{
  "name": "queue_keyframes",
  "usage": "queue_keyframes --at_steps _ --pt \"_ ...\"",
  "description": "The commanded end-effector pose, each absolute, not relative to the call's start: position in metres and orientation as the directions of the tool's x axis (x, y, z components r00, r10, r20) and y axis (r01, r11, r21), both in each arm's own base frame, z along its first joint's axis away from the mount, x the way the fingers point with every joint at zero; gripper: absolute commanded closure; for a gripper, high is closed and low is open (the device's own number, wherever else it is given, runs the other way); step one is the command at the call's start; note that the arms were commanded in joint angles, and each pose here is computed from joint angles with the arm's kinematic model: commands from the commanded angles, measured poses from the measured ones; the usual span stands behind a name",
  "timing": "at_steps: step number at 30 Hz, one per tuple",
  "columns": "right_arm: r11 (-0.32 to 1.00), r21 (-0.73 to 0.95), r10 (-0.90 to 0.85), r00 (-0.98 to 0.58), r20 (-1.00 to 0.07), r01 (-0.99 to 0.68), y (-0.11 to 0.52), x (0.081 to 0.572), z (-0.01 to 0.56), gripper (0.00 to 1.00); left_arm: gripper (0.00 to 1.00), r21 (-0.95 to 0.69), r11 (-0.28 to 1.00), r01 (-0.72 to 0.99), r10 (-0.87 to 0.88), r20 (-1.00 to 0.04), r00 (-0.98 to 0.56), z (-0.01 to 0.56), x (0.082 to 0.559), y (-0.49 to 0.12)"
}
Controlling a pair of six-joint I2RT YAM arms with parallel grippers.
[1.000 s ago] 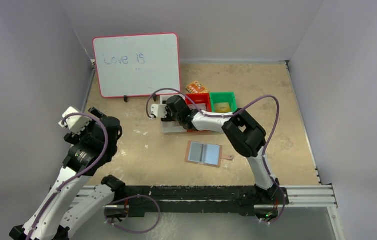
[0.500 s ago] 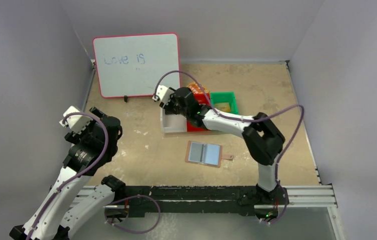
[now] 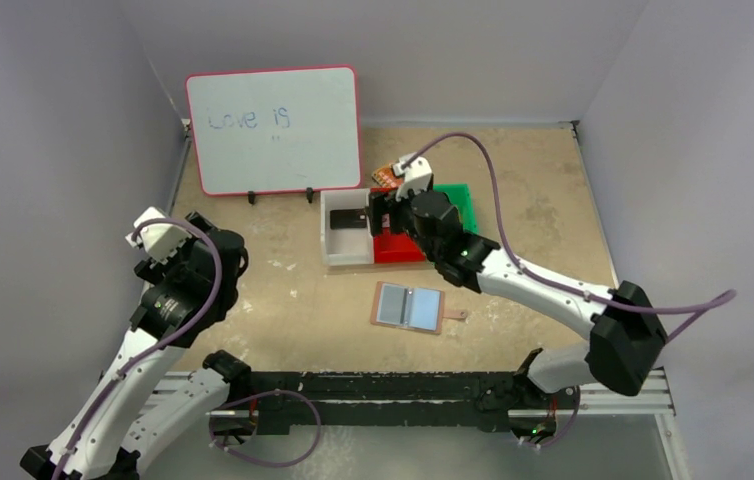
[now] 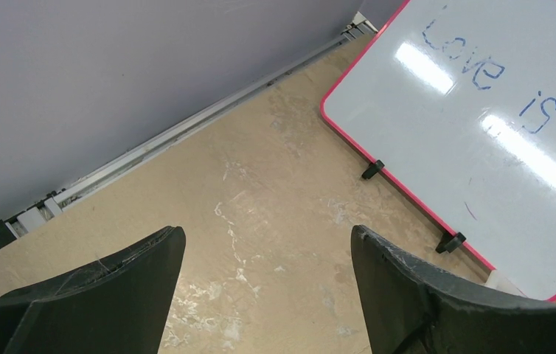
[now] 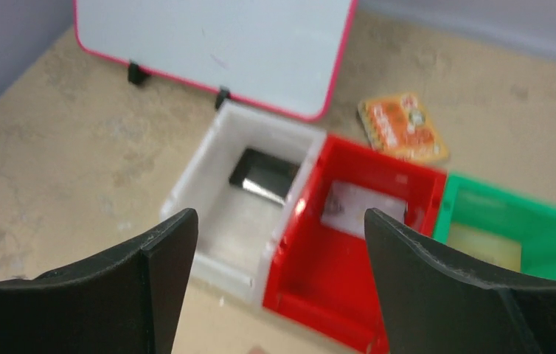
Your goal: Take the credit cards out of the card holder
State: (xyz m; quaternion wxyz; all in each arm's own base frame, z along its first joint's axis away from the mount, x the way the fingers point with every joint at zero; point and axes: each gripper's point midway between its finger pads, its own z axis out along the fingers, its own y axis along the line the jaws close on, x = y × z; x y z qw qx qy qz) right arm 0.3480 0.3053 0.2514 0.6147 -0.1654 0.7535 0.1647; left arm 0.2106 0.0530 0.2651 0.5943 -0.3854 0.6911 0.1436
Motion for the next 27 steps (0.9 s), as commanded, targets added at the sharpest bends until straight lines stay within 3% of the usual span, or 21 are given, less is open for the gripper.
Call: queue_keyframes --at_steps 1,5,12,18,22,27 --pt "0.882 0.302 0.169 -0.355 -0.919 -0.363 0.281 0.313 0.223 0.13 0.17 -0.254 0.664 -0.703 -0.355 -0.935 0.003 0.265 0.216 0.052" --pt "0.798 0.499 0.305 -0.487 -0.818 -0.338 0.278 0.276 0.202 0.08 0.17 -0.233 0.687 -0.689 -0.353 -0.935 -0.036 0.259 0.221 0.045" --pt "0.728 0.639 0.33 -0.691 -0.644 -0.248 0.276 0.23 0.147 0.15 0.17 -0.164 0.733 -0.66 -0.327 -0.936 -0.13 0.248 0.233 0.033" --pt "0.812 0.571 0.316 -0.731 -0.604 -0.121 0.288 0.198 0.11 0.2 0.11 -0.099 0.792 -0.602 -0.295 -0.926 -0.235 0.241 0.242 0.018" --pt "0.918 0.396 0.277 -0.684 -0.675 -0.02 0.285 0.192 0.103 0.19 0.11 -0.102 0.813 -0.573 -0.297 -0.92 -0.257 0.235 0.244 0.012" --pt "0.949 0.316 0.244 -0.649 -0.72 0.007 0.287 0.191 0.11 0.2 0.11 -0.093 0.825 -0.557 -0.29 -0.916 -0.277 0.23 0.248 0.007"
